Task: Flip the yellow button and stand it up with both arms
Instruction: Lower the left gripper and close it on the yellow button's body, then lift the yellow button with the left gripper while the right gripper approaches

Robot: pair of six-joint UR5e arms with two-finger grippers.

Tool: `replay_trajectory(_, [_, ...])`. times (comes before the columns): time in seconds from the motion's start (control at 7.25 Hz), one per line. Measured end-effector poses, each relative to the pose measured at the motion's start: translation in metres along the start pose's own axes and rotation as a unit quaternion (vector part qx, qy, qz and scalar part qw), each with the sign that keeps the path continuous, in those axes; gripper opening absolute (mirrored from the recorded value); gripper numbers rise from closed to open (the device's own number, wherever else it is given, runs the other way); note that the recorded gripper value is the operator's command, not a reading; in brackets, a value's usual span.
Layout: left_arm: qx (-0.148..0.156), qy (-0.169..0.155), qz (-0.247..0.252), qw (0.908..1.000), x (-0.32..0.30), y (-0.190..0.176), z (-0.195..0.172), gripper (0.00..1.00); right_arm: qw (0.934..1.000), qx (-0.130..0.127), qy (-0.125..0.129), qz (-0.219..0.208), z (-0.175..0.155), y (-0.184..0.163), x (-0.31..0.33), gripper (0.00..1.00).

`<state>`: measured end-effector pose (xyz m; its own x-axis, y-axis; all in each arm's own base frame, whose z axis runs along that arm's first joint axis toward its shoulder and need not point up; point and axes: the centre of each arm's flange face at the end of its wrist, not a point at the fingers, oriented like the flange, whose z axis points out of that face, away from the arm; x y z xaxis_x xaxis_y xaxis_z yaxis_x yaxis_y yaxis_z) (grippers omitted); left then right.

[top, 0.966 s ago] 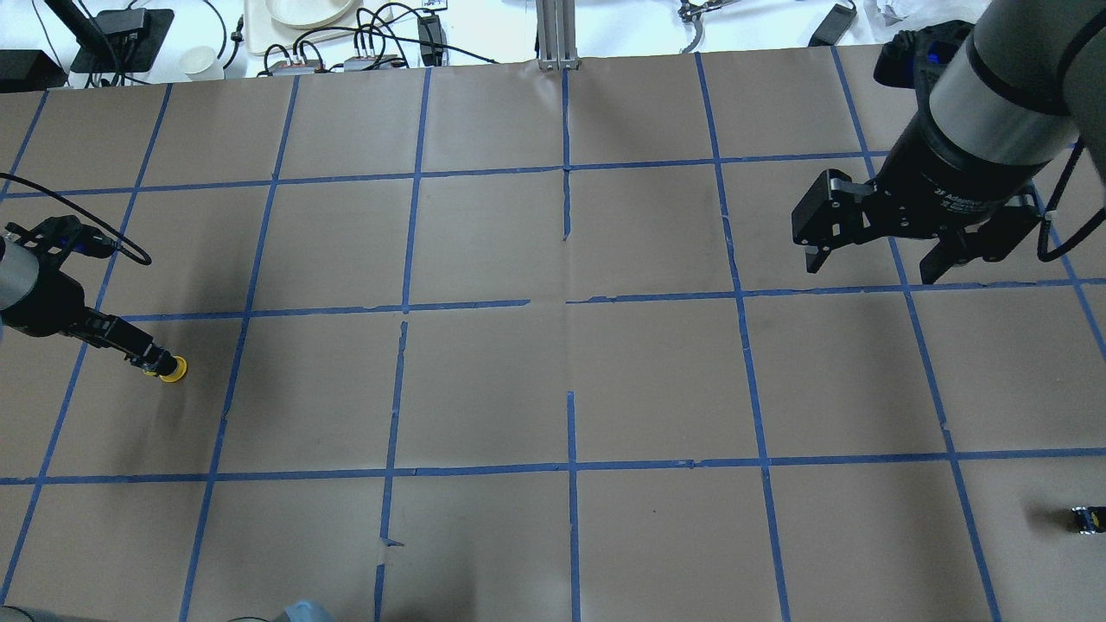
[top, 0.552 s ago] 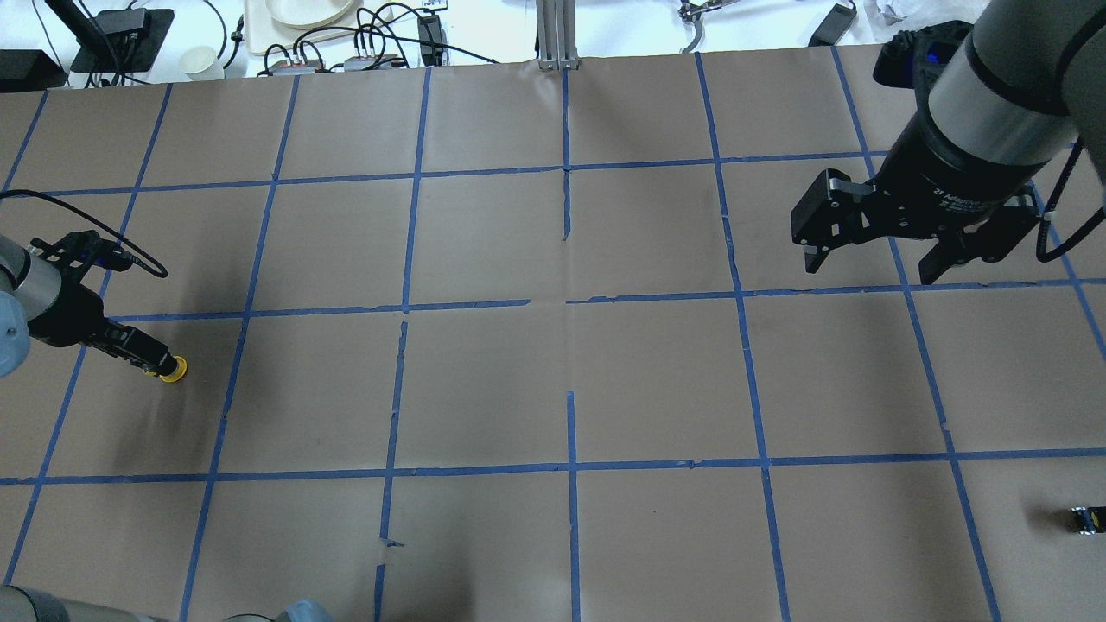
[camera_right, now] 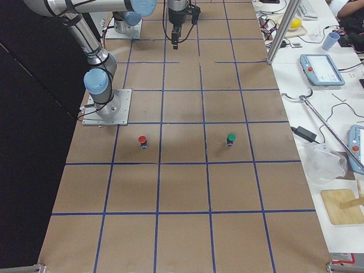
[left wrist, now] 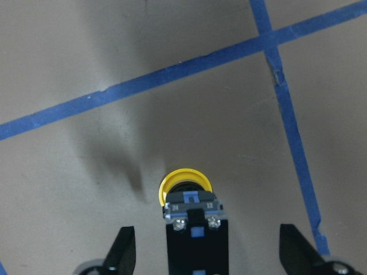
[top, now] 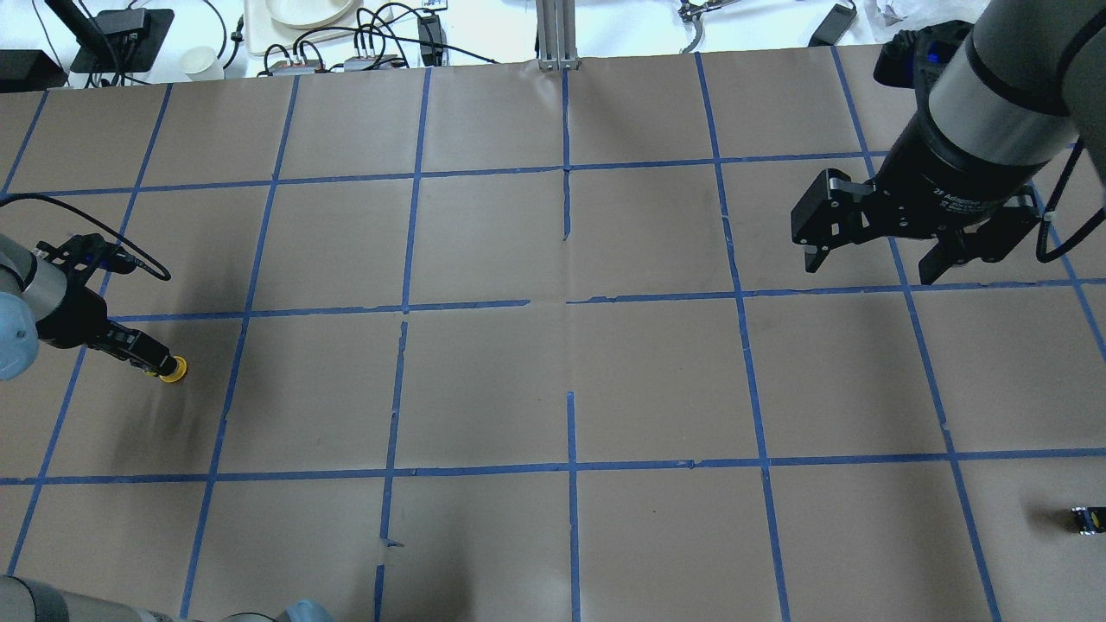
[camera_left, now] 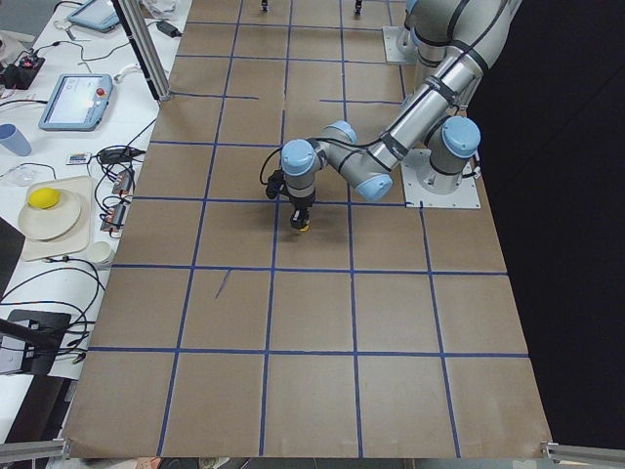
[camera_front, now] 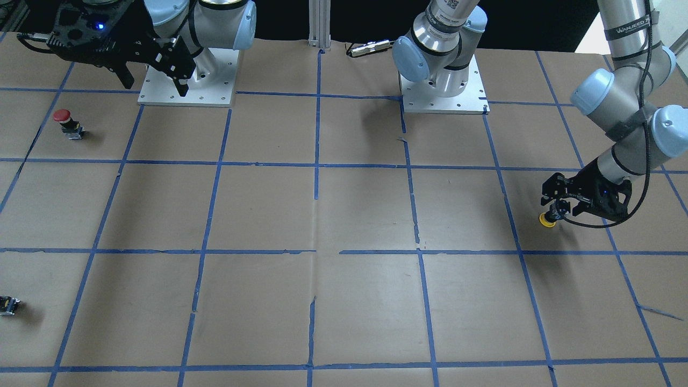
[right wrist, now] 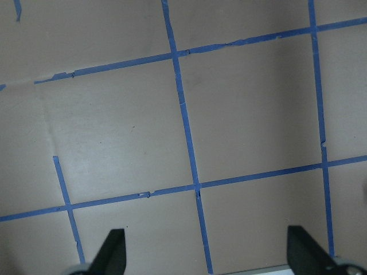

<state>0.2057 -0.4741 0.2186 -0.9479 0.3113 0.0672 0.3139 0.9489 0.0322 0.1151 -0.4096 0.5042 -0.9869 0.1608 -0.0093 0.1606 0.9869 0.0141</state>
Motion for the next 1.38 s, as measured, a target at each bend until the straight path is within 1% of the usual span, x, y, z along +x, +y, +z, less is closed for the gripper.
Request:
replay_trajectory(0.14, [0.001, -0.004, 0.001, 1.0000, -0.001, -0.001, -0.002, 0.12, 1.0000, 0.000, 0.000, 0.000, 0.000, 0.000, 0.000, 1.00])
replay_trajectory(0.28, [0.004, -0.006, 0.001, 1.0000, -0.002, -0.002, -0.004, 0.08, 1.0000, 0.000, 0.000, 0.000, 0.000, 0.000, 0.000, 1.00])
replay_trajectory(0.55, [0.012, -0.013, 0.004, 0.9998, 0.001, -0.004, -0.013, 0.07, 1.0000, 0.000, 0.000, -0.001, 0.000, 0.000, 0.000, 1.00])
replay_trajectory(0.69, [0.022, -0.022, 0.007, 0.9995, 0.005, -0.008, -0.030, 0.07, 1.0000, -0.001, 0.000, -0.001, 0.001, -0.001, 0.000, 1.00])
replay_trajectory(0.83, [0.042, -0.012, 0.011, 0.9990, 0.012, -0.017, -0.059, 0.07, 1.0000, -0.002, 0.000, -0.002, 0.001, -0.001, 0.000, 1.00])
replay_trajectory(0.97, [0.070, 0.026, 0.007, 0.9972, 0.024, -0.033, -0.093, 0.07, 1.0000, 0.001, -0.001, -0.002, 0.001, -0.002, 0.000, 1.00])
replay_trajectory(1.1, [0.096, 0.072, -0.005, 0.9927, 0.043, -0.057, -0.130, 0.07, 1.0000, 0.004, -0.002, 0.000, 0.001, -0.003, 0.000, 1.00])
replay_trajectory(1.24, [0.113, 0.112, -0.015, 0.9871, 0.077, -0.091, -0.170, 0.07, 1.0000, 0.004, -0.002, 0.003, 0.001, -0.004, 0.000, 1.00])
replay_trajectory(1.38, [0.120, 0.148, -0.020, 0.9815, 0.133, -0.130, -0.206, 0.07, 0.9998, 0.000, -0.013, 0.013, 0.002, -0.006, -0.002, 1.00])
